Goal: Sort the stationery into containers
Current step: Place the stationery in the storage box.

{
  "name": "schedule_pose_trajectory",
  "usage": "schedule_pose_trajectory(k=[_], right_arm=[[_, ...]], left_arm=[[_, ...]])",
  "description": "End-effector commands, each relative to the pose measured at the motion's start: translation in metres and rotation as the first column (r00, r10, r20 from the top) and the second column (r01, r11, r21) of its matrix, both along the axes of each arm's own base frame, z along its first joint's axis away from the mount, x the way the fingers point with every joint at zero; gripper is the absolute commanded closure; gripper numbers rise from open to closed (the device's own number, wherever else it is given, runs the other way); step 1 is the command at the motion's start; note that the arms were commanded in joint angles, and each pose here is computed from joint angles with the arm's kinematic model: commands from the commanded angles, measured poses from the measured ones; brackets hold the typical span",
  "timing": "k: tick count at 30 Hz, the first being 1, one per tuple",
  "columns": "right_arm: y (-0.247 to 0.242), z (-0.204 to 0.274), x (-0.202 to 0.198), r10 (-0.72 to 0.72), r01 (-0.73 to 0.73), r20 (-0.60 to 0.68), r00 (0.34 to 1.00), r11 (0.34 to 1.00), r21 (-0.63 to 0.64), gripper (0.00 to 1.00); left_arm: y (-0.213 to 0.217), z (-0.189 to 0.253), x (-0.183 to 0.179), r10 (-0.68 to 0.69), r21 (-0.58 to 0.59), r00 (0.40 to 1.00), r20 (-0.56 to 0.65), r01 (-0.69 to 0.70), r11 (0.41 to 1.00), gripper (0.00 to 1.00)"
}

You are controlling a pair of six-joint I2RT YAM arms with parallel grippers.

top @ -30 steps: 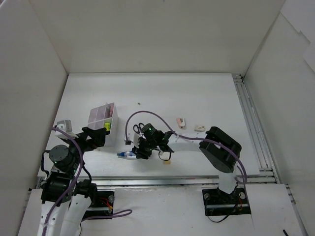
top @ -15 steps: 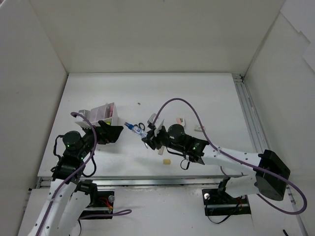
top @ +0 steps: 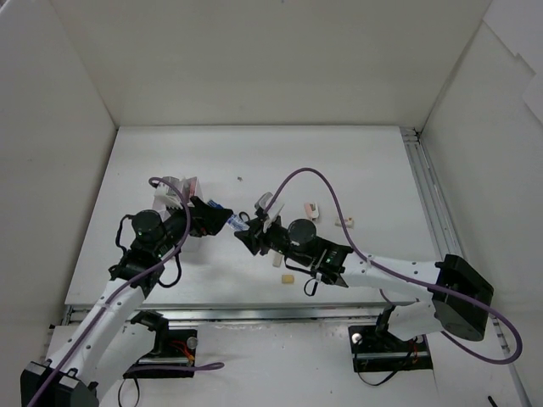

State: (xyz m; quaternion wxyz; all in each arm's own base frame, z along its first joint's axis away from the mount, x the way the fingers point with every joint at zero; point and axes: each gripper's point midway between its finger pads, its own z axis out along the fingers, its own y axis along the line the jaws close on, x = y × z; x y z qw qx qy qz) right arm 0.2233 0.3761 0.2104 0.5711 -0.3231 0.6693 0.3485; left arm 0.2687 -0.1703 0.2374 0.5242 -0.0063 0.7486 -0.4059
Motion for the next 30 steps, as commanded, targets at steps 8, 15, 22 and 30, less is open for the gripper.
schedule_pose_trajectory(k=[8,15,22,30], right_arm=[[0.013,0.075,0.006,-0.033,0.002,0.145,0.989,0.978,0.208,1.00],[0.014,0.075,0.023,-0.105,0.074,0.150,0.983,0.977,0.200,0.96],[-0.002,0.084,0.028,-0.180,0.144,0.147,0.973,0.964,0.225,0.14],[-0.052,0.069,0.033,-0.329,0.299,0.095,0.939,0.923,0.240,0.02]], left_arm=[[-0.026,0.062,-0.005,-0.125,-0.064,0.968,0.217,0.142,0.988,0.59],[-0.035,0.069,-0.015,-0.193,-0.071,0.951,0.243,0.215,0.974,1.00],[0.000,0.086,0.004,0.022,0.015,0.955,0.295,-0.027,1.000,1.00],[0.113,0.107,0.054,0.472,0.206,0.799,0.373,-0.568,0.797,1.00]])
